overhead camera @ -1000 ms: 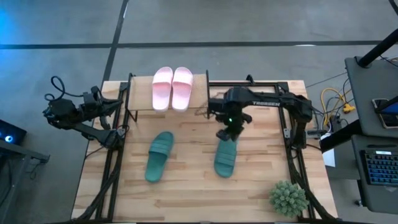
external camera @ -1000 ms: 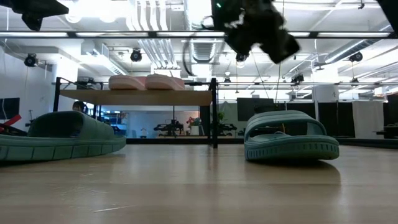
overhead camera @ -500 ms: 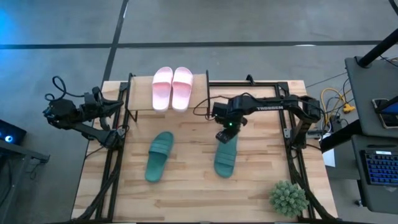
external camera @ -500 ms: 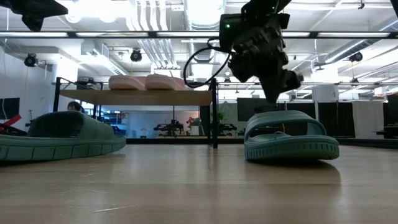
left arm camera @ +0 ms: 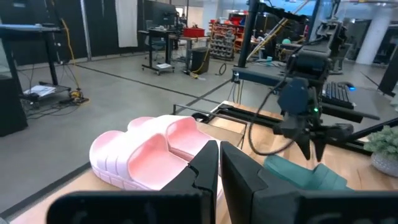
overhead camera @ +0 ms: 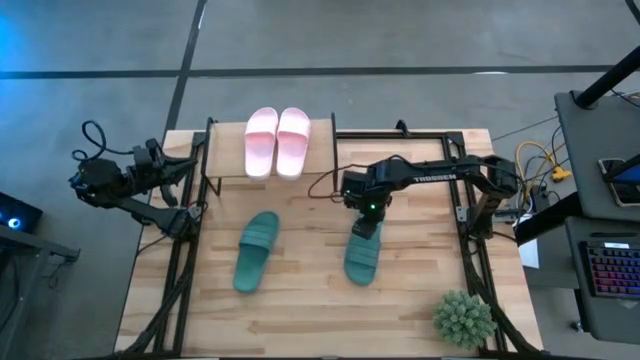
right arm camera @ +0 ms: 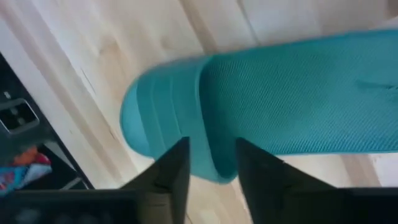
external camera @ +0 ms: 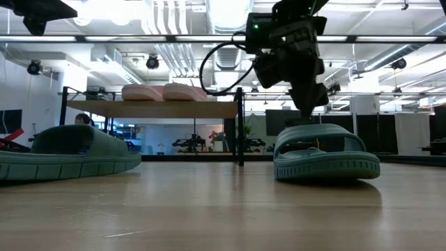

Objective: Pick and place slides into the shelf
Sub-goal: Put the right green slide under the shelf

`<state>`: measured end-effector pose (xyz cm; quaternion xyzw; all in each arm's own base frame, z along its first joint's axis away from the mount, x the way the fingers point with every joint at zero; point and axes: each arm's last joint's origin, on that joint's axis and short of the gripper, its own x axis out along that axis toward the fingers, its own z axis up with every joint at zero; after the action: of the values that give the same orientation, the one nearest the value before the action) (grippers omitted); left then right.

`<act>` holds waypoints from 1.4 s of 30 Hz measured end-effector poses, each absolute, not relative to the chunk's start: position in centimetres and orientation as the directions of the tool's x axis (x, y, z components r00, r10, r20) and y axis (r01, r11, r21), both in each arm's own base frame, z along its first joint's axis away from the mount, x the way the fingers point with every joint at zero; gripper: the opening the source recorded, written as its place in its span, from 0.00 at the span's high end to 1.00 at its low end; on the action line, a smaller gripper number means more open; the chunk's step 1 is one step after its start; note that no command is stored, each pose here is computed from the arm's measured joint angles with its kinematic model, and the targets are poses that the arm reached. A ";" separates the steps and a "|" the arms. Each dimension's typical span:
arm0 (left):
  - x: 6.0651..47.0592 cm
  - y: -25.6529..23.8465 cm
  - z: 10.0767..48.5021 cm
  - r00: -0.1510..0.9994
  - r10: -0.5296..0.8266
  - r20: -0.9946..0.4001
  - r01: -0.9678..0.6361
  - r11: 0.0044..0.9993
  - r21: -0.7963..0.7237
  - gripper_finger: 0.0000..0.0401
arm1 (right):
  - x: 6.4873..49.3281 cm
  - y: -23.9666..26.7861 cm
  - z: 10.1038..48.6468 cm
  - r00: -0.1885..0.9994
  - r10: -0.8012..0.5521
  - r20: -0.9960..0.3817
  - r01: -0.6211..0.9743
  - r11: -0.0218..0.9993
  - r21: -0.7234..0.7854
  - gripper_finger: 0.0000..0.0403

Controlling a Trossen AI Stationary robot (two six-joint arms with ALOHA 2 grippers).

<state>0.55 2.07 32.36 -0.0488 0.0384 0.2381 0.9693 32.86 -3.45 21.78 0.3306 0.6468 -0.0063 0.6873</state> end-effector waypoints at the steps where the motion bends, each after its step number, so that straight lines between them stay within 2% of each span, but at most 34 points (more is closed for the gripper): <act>1: 0.6 2.1 32.3 0.882 0.462 -0.098 -0.470 0.879 -0.085 0.99 | 32.6 -3.2 21.7 0.155 0.421 -0.894 0.422 0.790 0.445 0.66; 5: 0.6 2.1 32.3 0.874 0.476 -0.097 -0.485 0.869 -0.103 0.99 | 31.8 -2.2 21.2 0.124 0.426 -0.896 0.385 0.812 0.439 0.55; 9: 0.5 2.1 32.3 0.867 0.489 -0.095 -0.498 0.859 -0.122 0.99 | 31.2 -1.6 20.4 0.103 0.430 -0.897 0.374 0.819 0.436 0.49; 17: 0.5 2.2 32.3 0.860 0.501 -0.095 -0.510 0.845 -0.160 0.99 | 31.5 -1.4 18.7 0.194 0.487 -0.852 0.322 0.789 0.524 0.49; 22: 0.5 2.2 32.3 0.850 0.518 -0.093 -0.526 0.834 -0.166 0.99 | 31.0 -1.3 17.3 0.199 0.509 -0.838 0.328 0.771 0.546 0.51; 28: 0.5 2.2 32.3 0.843 0.529 -0.091 -0.537 0.827 -0.167 0.99 | 30.3 -0.9 16.0 0.196 0.619 -0.760 0.327 0.689 0.646 0.61; 36: 0.5 2.3 32.3 0.838 0.538 -0.090 -0.545 0.818 -0.183 0.99 | 30.4 -0.3 16.1 0.202 0.704 -0.681 0.343 0.600 0.723 0.94; 42: 0.5 2.3 32.3 0.838 0.538 -0.091 -0.545 0.817 -0.190 0.99 | 31.0 -0.5 18.1 0.305 0.692 -0.654 0.477 0.483 0.734 0.96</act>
<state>0.50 2.27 32.27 -0.1047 0.0163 0.2839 0.9530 31.03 -0.46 18.06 0.5011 0.5832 0.0852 0.6337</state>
